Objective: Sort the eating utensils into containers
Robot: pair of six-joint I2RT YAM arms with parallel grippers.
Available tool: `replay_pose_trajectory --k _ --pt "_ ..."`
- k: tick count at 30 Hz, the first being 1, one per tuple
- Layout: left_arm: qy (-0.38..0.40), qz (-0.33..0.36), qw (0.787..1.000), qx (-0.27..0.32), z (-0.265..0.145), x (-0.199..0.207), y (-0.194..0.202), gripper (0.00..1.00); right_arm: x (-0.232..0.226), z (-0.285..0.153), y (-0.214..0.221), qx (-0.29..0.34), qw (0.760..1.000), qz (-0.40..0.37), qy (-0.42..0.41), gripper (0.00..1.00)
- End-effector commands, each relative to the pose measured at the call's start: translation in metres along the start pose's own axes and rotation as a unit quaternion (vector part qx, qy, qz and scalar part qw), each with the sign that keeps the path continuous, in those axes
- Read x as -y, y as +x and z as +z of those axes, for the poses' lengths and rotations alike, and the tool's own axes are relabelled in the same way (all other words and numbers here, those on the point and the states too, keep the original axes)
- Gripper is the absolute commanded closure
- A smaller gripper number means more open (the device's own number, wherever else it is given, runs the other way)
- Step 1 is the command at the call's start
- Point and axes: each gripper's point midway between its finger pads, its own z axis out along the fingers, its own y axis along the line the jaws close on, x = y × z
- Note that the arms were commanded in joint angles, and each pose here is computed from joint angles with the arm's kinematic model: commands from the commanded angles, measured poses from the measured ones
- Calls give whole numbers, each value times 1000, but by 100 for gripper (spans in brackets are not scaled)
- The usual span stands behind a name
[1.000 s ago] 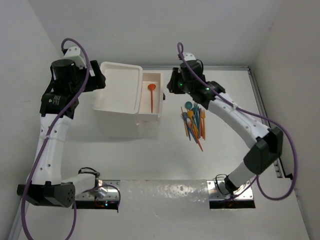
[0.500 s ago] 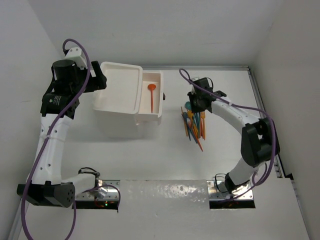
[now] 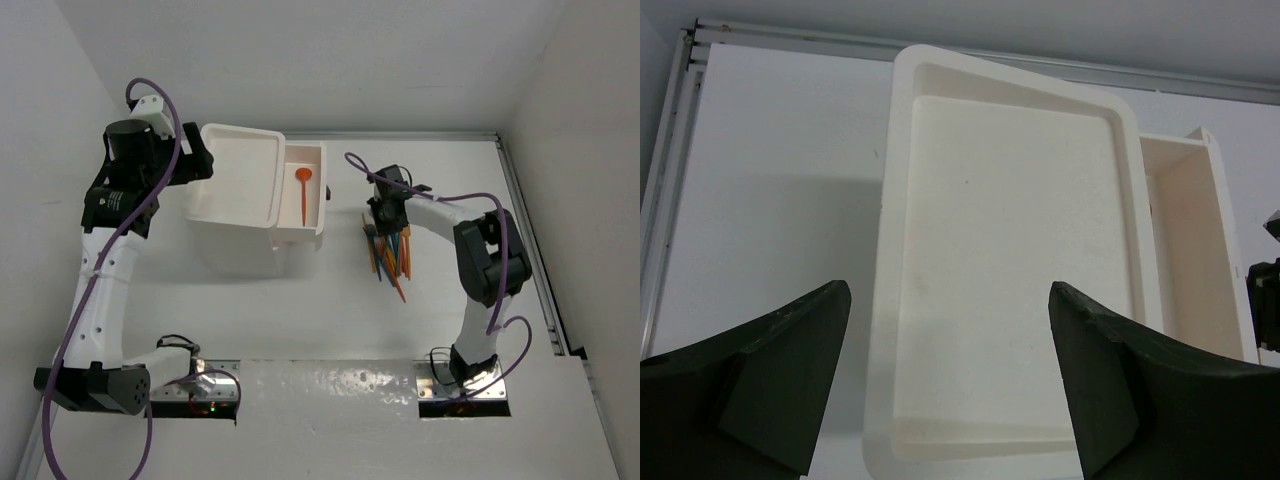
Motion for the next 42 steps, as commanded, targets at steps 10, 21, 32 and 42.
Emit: replay_pose_trajectory --k 10,21,32,42 --pt "-3 3 1000 11 4 1 -6 22 9 19 -8 5 999 0 34 82" --pt "0 2 1000 7 8 2 -3 22 10 23 -3 3 999 -5 37 95" --pt "2 1 1000 11 6 3 -7 22 13 -23 -44 72 997 -5 39 100" --pt "8 -1 1000 16 5 5 -9 22 9 -82 -90 140 990 20 22 100"
